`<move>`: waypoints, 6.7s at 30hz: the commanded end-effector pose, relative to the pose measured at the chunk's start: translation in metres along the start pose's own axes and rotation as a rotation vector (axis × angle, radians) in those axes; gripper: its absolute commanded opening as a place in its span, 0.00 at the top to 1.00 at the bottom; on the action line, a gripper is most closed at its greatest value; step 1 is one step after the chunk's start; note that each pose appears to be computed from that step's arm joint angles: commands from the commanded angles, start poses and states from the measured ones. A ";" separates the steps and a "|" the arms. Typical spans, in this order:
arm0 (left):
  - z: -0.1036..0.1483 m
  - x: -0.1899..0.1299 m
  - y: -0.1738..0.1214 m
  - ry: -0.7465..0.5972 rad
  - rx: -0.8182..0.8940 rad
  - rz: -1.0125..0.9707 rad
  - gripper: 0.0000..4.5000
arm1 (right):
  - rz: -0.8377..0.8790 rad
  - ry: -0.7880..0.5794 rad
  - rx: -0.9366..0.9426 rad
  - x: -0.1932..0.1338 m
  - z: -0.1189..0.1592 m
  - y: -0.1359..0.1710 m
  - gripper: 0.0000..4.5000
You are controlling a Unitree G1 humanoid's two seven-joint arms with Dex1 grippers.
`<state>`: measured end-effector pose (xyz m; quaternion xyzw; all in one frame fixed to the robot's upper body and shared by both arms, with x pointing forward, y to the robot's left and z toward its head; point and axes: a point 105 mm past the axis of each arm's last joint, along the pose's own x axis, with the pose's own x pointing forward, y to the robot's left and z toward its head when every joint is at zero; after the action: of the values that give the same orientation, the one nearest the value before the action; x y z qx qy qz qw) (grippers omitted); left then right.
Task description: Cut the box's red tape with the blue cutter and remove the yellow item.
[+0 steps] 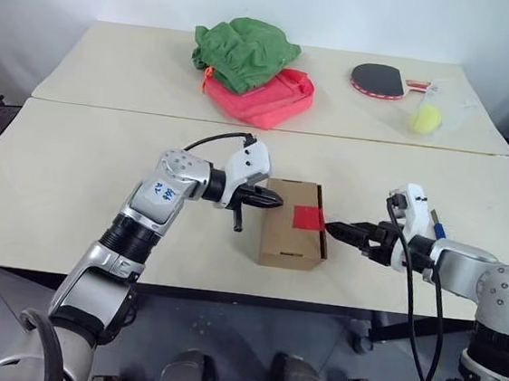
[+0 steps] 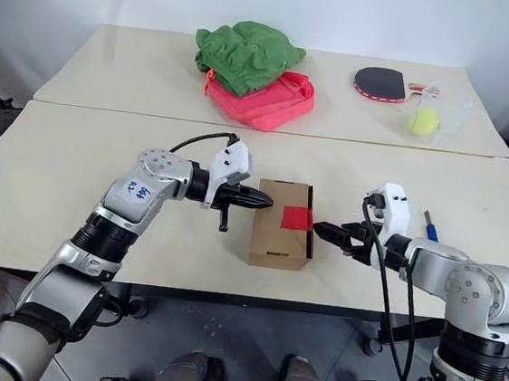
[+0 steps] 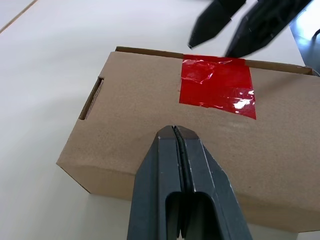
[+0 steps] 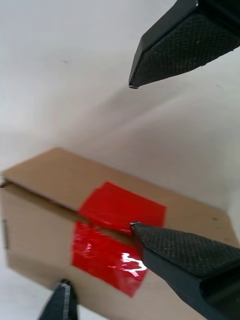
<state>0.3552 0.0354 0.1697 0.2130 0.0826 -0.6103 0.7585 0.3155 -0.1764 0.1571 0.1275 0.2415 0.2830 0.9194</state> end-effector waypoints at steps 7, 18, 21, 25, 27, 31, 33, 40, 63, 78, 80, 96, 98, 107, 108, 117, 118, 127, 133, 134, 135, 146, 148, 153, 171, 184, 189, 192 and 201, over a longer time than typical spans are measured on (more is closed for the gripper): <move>-0.014 0.005 -0.007 0.054 -0.023 -0.017 1.00 | 0.035 -0.028 -0.026 0.003 0.011 0.007 0.00; -0.016 0.003 -0.007 0.064 -0.027 -0.012 1.00 | -0.053 0.043 -0.020 0.002 -0.014 -0.015 0.00; -0.016 0.003 -0.007 0.069 -0.024 -0.011 1.00 | -0.089 0.086 -0.048 0.001 -0.019 -0.019 0.00; -0.015 0.003 -0.006 0.073 -0.019 -0.012 1.00 | -0.158 0.098 -0.154 0.001 -0.012 -0.024 0.00; -0.015 0.004 -0.006 0.074 -0.020 -0.013 1.00 | -0.211 0.132 -0.247 -0.001 -0.010 -0.029 0.00; -0.017 0.003 -0.007 0.079 -0.024 -0.013 1.00 | -0.248 0.178 -0.338 -0.002 -0.009 -0.032 0.00; -0.017 0.003 -0.007 0.080 -0.025 -0.012 1.00 | -0.249 0.186 -0.349 -0.001 -0.008 -0.032 0.00; -0.018 0.003 -0.007 0.084 -0.027 -0.011 1.00 | -0.219 0.222 -0.276 0.007 -0.006 -0.024 0.00; -0.069 0.019 -0.025 0.295 -0.022 -0.029 1.00 | -0.325 0.259 -0.152 -0.009 -0.003 -0.059 0.00; -0.057 0.016 -0.022 0.235 -0.029 -0.015 1.00 | -0.303 0.163 -0.194 -0.016 0.007 -0.054 0.00; -0.056 0.015 -0.021 0.234 -0.027 -0.013 1.00 | -0.291 0.133 -0.209 -0.019 0.020 -0.050 0.00; -0.055 0.015 -0.024 0.222 -0.031 -0.009 1.00 | -0.277 0.268 -0.473 0.020 -0.009 -0.043 0.00; -0.055 0.014 -0.023 0.223 -0.031 -0.006 1.00 | -0.269 0.274 -0.478 0.023 -0.014 -0.043 0.00; -0.047 0.011 -0.021 0.187 -0.027 -0.001 1.00 | -0.097 0.125 -0.129 0.002 0.009 -0.041 0.00; -0.044 0.012 -0.021 0.173 -0.023 -0.007 1.00 | -0.022 0.118 -0.043 -0.003 0.011 -0.038 0.00; -0.042 0.010 -0.023 0.155 0.002 -0.038 1.00 | 0.248 0.248 0.230 -0.007 -0.018 -0.035 0.00; -0.042 0.009 -0.023 0.152 0.003 -0.038 1.00 | 0.239 0.253 0.237 -0.003 -0.019 -0.039 0.00; -0.040 0.006 -0.024 0.136 -0.004 -0.033 1.00 | 0.322 0.317 0.234 0.027 -0.039 -0.037 0.04; -0.043 0.001 -0.024 0.146 -0.011 -0.026 1.00 | 0.388 0.398 0.218 0.038 -0.051 -0.024 0.41; -0.043 0.001 -0.025 0.147 -0.011 -0.026 1.00 | 0.379 0.410 0.211 0.040 -0.052 -0.025 0.48; -0.043 0.001 -0.025 0.147 -0.012 -0.025 1.00 | 0.377 0.417 0.209 0.041 -0.052 -0.025 0.56; -0.044 -0.001 -0.026 0.147 -0.019 -0.016 1.00 | 0.402 0.532 0.215 0.049 -0.062 -0.019 0.63; -0.046 -0.002 -0.027 0.148 -0.020 -0.015 1.00 | 0.425 0.573 0.228 0.048 -0.070 -0.014 0.63; -0.052 -0.004 -0.031 0.154 -0.032 -0.007 1.00 | 0.440 0.604 0.232 0.051 -0.079 -0.011 0.63; -0.043 0.029 -0.053 0.059 -0.010 -0.096 1.00 | 0.298 0.523 0.263 0.014 -0.043 -0.030 1.00; -0.004 0.103 -0.093 -0.113 0.017 -0.250 1.00 | 0.080 0.482 0.224 -0.073 -0.007 -0.041 1.00; 0.006 0.121 -0.102 -0.152 0.019 -0.264 1.00 | -0.008 0.477 0.186 -0.104 0.005 -0.045 1.00; 0.012 0.129 -0.104 -0.170 0.024 -0.257 1.00 | -0.051 0.484 0.152 -0.117 0.012 -0.044 1.00; 0.016 0.146 -0.089 -0.175 -0.035 -0.122 1.00 | -0.115 0.462 0.050 -0.124 0.036 -0.036 1.00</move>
<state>0.3014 -0.1098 0.1141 0.1321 0.0277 -0.6813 0.7194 0.2625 -0.2874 0.2108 0.0832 0.4683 0.2324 0.8484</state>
